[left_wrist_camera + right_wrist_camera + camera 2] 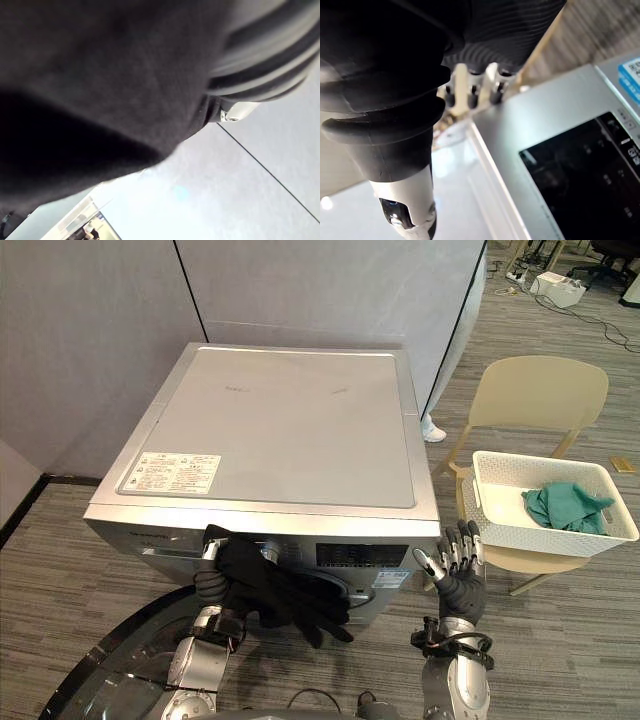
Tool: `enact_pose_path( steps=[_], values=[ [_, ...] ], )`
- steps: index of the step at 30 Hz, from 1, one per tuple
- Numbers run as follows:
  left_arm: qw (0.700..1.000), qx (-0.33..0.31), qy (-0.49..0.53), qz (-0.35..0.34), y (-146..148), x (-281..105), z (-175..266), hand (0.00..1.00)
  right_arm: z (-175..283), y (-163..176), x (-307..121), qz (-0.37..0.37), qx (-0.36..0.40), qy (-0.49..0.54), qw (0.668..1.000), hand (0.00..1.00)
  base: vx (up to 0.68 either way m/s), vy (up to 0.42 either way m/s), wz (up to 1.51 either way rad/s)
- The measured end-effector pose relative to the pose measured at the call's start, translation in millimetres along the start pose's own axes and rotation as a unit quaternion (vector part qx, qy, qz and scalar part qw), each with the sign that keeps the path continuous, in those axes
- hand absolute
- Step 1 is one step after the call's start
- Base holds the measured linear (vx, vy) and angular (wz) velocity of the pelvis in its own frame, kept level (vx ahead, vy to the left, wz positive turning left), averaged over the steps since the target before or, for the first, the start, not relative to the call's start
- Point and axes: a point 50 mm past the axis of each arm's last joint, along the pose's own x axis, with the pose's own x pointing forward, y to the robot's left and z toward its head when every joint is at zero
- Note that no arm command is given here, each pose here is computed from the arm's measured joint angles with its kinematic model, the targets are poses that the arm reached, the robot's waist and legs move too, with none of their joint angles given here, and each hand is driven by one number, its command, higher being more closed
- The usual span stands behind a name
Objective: Pick up the laundry basket with both hands and put the clothes into the washing machine.
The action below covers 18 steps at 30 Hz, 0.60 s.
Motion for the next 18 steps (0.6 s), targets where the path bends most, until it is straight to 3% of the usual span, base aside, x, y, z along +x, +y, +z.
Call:
enact_pose_path(
  steps=[9, 14, 18],
  values=[
    [0.998, -0.009, 0.057, -0.011, 0.1, -17.6, -19.7, 1.00, 21.6, 9.2, 8.0, 0.058, -0.036, -0.049, 0.997, 0.00, -0.02, 0.009, 0.05],
    [0.994, 0.030, 0.083, -0.069, -10.5, 3.2, -26.7, 1.00, 45.5, 35.1, 21.1, 0.094, -0.003, -0.129, 0.987, 0.00, -0.14, 0.006, -0.03],
    [0.991, 0.056, 0.101, -0.064, -7.2, 16.6, -34.7, 1.00, 60.8, 41.1, 23.8, 0.088, 0.017, -0.180, 0.980, 0.00, -0.15, 0.078, -0.14]
  ],
)
